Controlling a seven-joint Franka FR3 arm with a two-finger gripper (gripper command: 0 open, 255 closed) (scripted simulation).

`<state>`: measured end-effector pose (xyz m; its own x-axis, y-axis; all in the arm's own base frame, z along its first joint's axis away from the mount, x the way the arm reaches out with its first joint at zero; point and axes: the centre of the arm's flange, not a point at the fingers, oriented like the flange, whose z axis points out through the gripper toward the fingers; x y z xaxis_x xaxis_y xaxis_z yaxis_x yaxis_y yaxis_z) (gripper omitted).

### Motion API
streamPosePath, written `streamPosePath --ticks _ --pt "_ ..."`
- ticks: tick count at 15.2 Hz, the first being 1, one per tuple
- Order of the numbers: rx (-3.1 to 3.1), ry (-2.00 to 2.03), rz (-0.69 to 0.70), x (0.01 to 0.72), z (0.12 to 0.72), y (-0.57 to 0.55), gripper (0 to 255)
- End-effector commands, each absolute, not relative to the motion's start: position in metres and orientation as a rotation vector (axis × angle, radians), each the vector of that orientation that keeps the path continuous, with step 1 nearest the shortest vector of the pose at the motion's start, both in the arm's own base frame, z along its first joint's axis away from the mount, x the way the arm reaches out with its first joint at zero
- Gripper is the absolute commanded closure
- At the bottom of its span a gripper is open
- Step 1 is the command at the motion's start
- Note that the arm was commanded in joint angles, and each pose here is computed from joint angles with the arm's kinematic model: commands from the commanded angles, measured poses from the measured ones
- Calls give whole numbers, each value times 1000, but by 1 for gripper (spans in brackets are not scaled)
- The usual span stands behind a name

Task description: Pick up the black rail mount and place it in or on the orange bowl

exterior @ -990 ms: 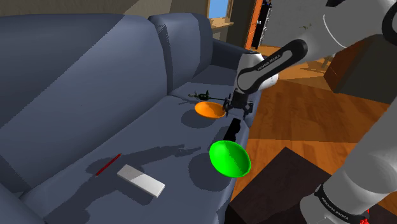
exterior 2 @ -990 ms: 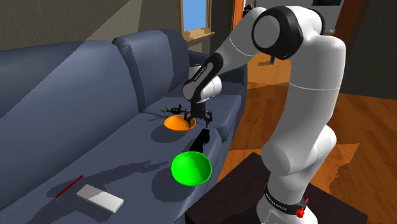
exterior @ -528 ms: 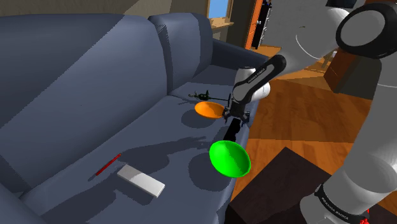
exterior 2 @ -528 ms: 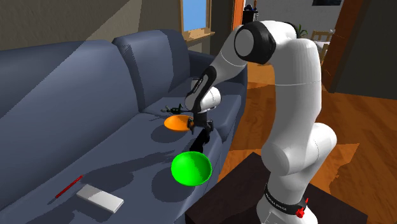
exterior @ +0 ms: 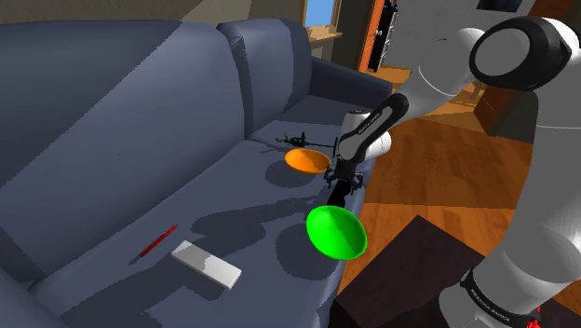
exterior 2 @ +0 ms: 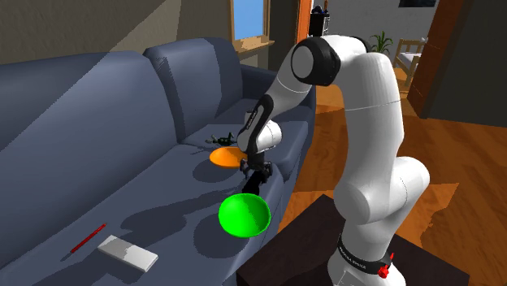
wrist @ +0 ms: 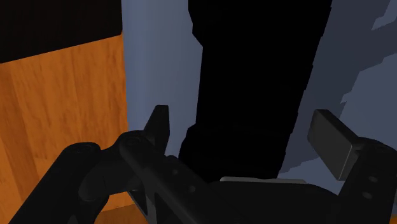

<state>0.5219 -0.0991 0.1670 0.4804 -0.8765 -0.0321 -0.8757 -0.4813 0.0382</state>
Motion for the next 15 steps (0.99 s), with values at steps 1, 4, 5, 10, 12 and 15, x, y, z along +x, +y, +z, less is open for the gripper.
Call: streamPosePath --ticks 1,4,5,10,12,15 --pt "2689 -1591 -73 522 164 -100 0" --pt "2689 -1591 -73 522 164 -100 0" --pt "2689 -1591 -73 522 164 -100 0" --pt "2689 -1591 -73 522 164 -100 255" --pt "2689 -1591 -73 522 164 -100 255" --pt "2689 -1591 -73 522 164 -100 255"
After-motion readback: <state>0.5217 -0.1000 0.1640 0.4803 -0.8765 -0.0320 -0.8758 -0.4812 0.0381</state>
